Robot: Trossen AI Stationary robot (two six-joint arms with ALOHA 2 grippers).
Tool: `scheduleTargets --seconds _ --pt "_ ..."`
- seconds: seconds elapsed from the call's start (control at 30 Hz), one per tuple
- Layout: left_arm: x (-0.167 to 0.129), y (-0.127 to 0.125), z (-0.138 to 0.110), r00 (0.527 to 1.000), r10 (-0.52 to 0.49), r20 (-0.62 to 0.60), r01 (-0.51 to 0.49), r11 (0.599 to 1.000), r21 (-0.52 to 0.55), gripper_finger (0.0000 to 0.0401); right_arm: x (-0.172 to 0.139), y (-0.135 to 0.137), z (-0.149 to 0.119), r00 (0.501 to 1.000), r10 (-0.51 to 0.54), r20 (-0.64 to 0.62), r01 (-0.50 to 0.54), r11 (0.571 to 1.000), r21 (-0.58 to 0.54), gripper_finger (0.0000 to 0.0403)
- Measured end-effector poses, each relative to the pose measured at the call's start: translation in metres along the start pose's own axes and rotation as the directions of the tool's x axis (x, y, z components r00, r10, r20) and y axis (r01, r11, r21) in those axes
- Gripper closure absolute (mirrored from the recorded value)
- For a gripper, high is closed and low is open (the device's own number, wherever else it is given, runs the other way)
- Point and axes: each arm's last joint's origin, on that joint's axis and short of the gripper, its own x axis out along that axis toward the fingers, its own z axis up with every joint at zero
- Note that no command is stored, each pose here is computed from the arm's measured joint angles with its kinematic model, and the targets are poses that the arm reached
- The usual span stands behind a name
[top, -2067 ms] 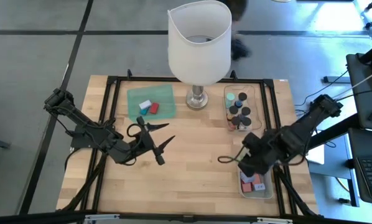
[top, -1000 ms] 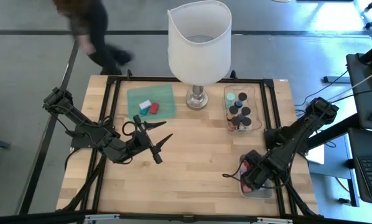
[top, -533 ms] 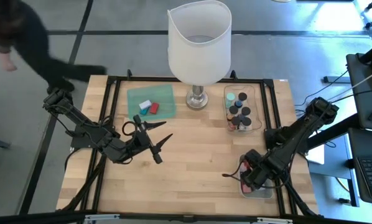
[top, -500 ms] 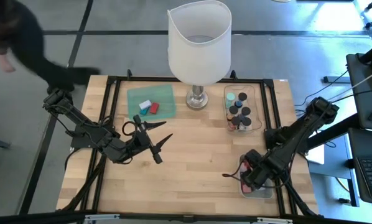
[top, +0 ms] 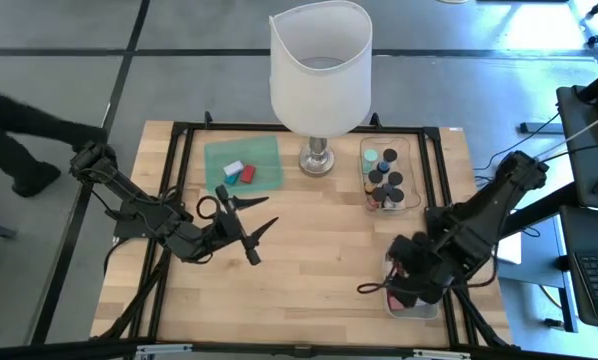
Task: Pick & Place Office items
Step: Return to Home Position
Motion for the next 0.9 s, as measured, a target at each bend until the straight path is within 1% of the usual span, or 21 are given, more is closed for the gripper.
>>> scheduleTargets --seconds 0.07,0.13,0.2,0.27,0.33,0.47,0.53,0.6,0.67,0.77,0.83,0.9 --pt "0.000 0.000 -0.001 1.000 0.009 -0.006 -0.008 0.999 0.050 0.0175 -0.013 0.004 0.007 0.992 0.007 0.128 -0.003 0.999 -0.035 0.0128" --pt "0.002 0.001 -0.002 1.000 0.025 -0.015 -0.023 0.991 0.133 0.0175 -0.025 0.008 0.014 0.967 0.016 0.254 0.016 0.993 -0.120 0.0128" --pt "0.003 0.002 -0.004 0.999 0.037 -0.024 -0.031 0.976 0.214 0.0175 -0.036 0.013 0.019 0.949 0.041 0.314 0.033 0.973 -0.227 0.0129" --pt "0.004 0.002 -0.004 0.999 0.028 -0.026 -0.021 0.972 0.233 0.0175 -0.043 0.015 0.022 0.935 0.053 0.350 0.061 0.950 -0.307 0.0129" --pt "0.004 0.002 -0.004 1.000 0.012 -0.024 -0.006 0.973 0.229 0.0175 -0.044 0.015 0.023 0.923 0.045 0.383 0.105 0.926 -0.362 0.0129" --pt "0.003 0.001 -0.003 1.000 0.016 -0.018 -0.013 0.986 0.165 0.0175 -0.044 0.014 0.026 0.895 0.024 0.445 0.163 0.912 -0.377 0.0129" --pt "0.002 0.005 0.001 1.000 0.021 -0.006 -0.020 0.995 0.102 0.0175 -0.044 0.013 0.029 0.884 0.012 0.467 0.191 0.903 -0.384 0.0129" --pt "0.000 0.011 0.006 1.000 0.000 0.009 0.000 0.999 0.047 0.0175 -0.044 0.011 0.032 0.864 -0.009 0.504 0.225 0.901 -0.371 0.0129" --pt "-0.004 0.019 0.011 0.999 -0.041 0.022 0.040 0.999 0.022 0.0175 -0.047 0.007 0.035 0.845 -0.034 0.534 0.259 0.899 -0.352 0.0129" --pt "-0.013 0.036 0.019 0.990 -0.134 0.035 0.135 0.990 -0.031 0.0175 -0.053 -0.005 0.040 0.827 -0.079 0.557 0.305 0.895 -0.326 0.0129" --pt "-0.019 0.050 0.022 0.978 -0.208 0.030 0.210 0.974 -0.084 0.0175 -0.057 -0.015 0.042 0.805 -0.102 0.584 0.327 0.898 -0.295 0.0129" --pt "-0.024 0.064 0.020 0.961 -0.278 0.000 0.276 0.953 -0.126 0.0175 -0.059 -0.027 0.045 0.786 -0.121 0.606 0.337 0.906 -0.256 0.0129"
